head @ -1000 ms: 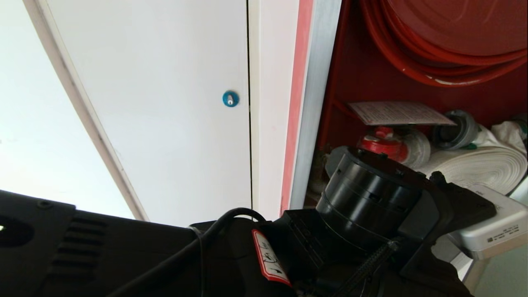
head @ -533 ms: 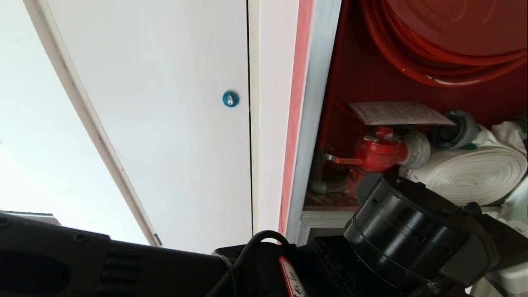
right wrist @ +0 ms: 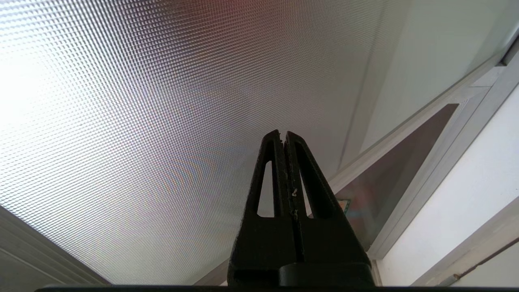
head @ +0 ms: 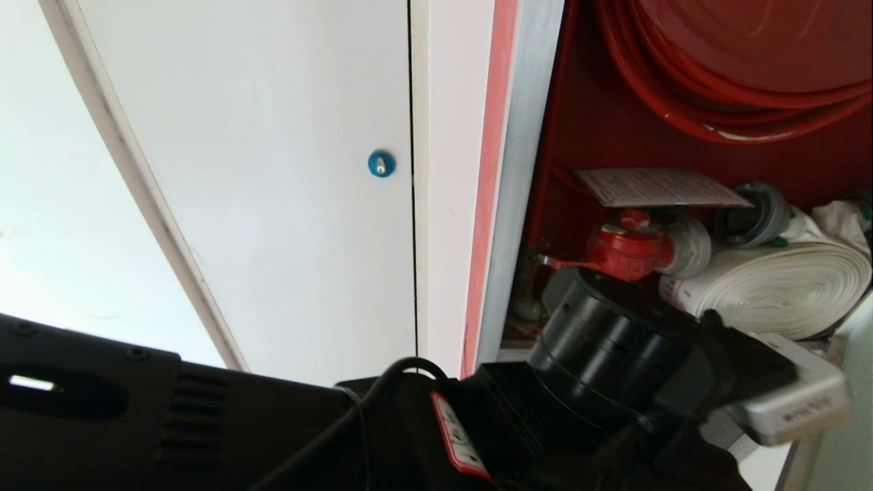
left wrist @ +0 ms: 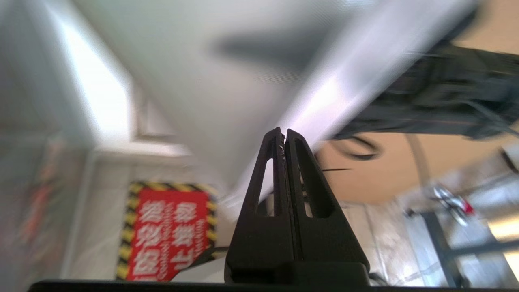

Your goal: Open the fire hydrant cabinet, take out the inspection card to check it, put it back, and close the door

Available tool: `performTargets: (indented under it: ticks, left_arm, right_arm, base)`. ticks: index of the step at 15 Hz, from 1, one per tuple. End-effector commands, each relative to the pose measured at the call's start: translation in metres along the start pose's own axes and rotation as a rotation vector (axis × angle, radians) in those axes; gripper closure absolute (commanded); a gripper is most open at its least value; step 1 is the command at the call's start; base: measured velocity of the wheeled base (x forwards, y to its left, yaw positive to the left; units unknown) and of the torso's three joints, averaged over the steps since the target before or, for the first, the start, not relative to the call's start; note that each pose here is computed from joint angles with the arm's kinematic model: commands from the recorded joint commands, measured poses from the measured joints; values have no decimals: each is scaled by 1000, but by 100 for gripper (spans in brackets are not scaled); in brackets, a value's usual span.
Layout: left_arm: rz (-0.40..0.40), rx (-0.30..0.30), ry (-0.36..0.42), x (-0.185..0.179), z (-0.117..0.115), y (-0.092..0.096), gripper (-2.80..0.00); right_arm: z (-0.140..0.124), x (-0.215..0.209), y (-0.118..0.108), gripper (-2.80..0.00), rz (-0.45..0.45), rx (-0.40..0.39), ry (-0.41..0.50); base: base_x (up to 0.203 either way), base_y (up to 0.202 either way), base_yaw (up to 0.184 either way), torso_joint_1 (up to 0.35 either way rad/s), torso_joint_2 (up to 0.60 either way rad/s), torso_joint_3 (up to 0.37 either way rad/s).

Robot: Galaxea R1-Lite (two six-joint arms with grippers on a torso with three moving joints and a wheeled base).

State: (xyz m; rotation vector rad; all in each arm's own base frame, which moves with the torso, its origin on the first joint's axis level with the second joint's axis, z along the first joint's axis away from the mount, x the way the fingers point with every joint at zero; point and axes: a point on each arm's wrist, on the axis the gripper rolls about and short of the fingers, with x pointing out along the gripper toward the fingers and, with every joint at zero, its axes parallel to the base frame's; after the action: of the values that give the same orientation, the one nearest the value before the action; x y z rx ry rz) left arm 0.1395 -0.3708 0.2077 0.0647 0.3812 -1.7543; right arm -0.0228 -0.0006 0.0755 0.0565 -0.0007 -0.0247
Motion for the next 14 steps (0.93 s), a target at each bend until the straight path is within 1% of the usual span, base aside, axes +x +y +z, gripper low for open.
performTargets:
  ticks: [1,3,5,7,8,9,11,13,14]
  left_arm:
    - [65,-22,-10,-22,-1,20,0]
    - [154,-66,-2,-49,-12,44,0]
    - [255,-106,2,-86,-23,64,0]
    - [367,-127,16,-129,-40,77,0]
    - [423,-145,24,-152,-50,78,0]
    - [473,-156,28,-173,-59,75,0]
    - [594,-121,19,-220,-71,59,0]
    - [736,-77,-26,-260,-73,37,0]
    - [839,-48,-62,-283,-72,24,0]
  right_arm:
    - [0,0,0,0,0,0,3]
    - [0,0,0,0,0,0,0]
    - [0,0,0,0,0,0,0]
    - [0,0,0,0,0,0,1]
    - [0,0,0,0,0,0,0]
    - [0,0,0,0,0,0,1]
    - [0,0,0,0,0,0,0]
    - [0,0,0,0,0,0,0]
    - [0,0,0,0,0,0,2]
  base:
    - [0,0,0,0,0,0]
    - [0,0,0,0,0,0]
    - [0,0,0,0,0,0]
    - [0,0,0,0,0,0]
    - [0,0,0,0,0,0]
    - [0,0,0,0,0,0]
    - [0,0,0,0,0,0]
    - [0,0,0,0,0,0]
    - [0,0,0,0,0,0]
